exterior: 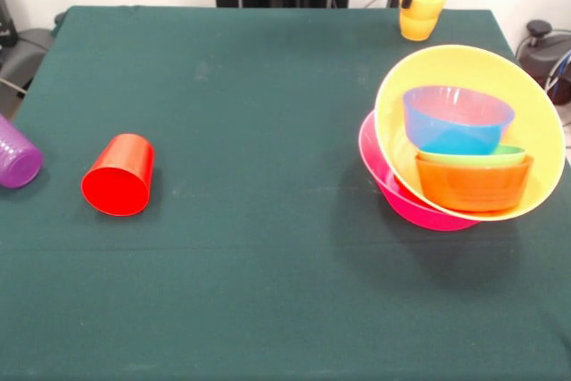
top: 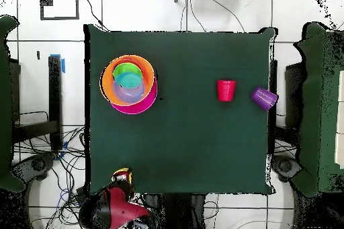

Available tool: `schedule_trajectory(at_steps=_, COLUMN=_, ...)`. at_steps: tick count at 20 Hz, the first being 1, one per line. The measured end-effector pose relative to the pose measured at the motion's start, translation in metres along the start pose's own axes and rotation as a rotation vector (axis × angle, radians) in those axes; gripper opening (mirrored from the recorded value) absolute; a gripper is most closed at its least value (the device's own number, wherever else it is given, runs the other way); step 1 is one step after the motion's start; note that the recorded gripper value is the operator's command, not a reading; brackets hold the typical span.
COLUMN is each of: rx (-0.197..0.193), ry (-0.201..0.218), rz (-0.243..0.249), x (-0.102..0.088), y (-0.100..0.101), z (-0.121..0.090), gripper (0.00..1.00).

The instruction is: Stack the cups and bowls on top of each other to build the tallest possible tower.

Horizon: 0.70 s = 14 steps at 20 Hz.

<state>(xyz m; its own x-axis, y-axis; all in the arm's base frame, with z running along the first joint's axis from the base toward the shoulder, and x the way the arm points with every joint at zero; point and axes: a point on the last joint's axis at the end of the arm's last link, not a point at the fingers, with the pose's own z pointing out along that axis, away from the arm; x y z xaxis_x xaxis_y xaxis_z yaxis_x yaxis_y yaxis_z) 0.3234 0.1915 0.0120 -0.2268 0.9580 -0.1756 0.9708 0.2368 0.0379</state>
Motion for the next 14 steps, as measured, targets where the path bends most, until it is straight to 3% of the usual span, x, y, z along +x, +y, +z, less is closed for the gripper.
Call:
schedule_trajectory(at_steps=8, rx=-0.019, ry=0.002, rz=-0.021, x=0.012, y=-0.006, z=-0.014, gripper=1.00)
schedule_trajectory(at_steps=14, rx=-0.050, ry=-0.006, rz=-0.015, x=0.020, y=0.000, z=-0.025, gripper=1.00)
